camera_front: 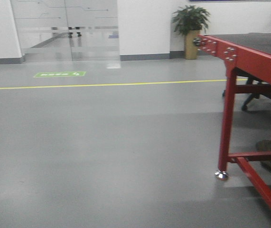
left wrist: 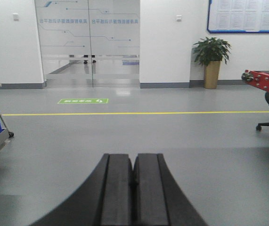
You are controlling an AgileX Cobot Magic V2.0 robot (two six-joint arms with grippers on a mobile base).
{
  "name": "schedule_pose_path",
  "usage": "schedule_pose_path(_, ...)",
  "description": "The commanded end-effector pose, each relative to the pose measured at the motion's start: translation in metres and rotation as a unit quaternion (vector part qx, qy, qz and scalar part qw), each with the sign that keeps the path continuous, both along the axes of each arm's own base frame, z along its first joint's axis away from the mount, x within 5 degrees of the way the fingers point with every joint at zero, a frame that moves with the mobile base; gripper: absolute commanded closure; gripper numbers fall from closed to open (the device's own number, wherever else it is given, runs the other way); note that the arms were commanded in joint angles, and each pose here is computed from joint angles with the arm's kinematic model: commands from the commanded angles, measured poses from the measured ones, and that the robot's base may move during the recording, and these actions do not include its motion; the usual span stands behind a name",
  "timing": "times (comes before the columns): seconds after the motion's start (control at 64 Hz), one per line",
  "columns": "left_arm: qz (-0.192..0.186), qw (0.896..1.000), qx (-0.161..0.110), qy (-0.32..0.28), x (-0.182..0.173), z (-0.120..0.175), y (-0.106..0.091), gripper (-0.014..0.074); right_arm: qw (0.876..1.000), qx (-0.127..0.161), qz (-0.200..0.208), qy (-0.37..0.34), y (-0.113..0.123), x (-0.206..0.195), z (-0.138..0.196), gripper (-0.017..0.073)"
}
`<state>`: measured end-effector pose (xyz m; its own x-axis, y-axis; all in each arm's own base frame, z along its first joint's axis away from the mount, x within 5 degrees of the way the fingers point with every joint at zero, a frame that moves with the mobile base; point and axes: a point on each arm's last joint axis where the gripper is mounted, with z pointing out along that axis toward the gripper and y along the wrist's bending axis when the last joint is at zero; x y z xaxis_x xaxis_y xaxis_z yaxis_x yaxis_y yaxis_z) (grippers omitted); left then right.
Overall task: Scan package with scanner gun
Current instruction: 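Drive the base around toward the red conveyor table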
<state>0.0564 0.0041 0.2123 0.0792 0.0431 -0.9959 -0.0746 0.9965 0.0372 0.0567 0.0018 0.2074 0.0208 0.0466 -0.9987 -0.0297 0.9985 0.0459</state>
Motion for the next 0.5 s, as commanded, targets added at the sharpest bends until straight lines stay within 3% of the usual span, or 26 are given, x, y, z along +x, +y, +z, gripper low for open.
schedule_pose_path(0.0, -0.005, 1.000, -0.002, -0.011, -0.0005, 0.0025, -0.0006, 0.0704, 1.000, -0.003, -0.002, -0.011, -0.0003, -0.0004, 0.0018, 0.0713)
schedule_pose_path(0.484, -0.004, 1.000, -0.002, -0.011, -0.0005, 0.0025, -0.0005, 0.0704, 1.000, -0.003, -0.002, -0.011, -0.0003, -0.0004, 0.0018, 0.0713)
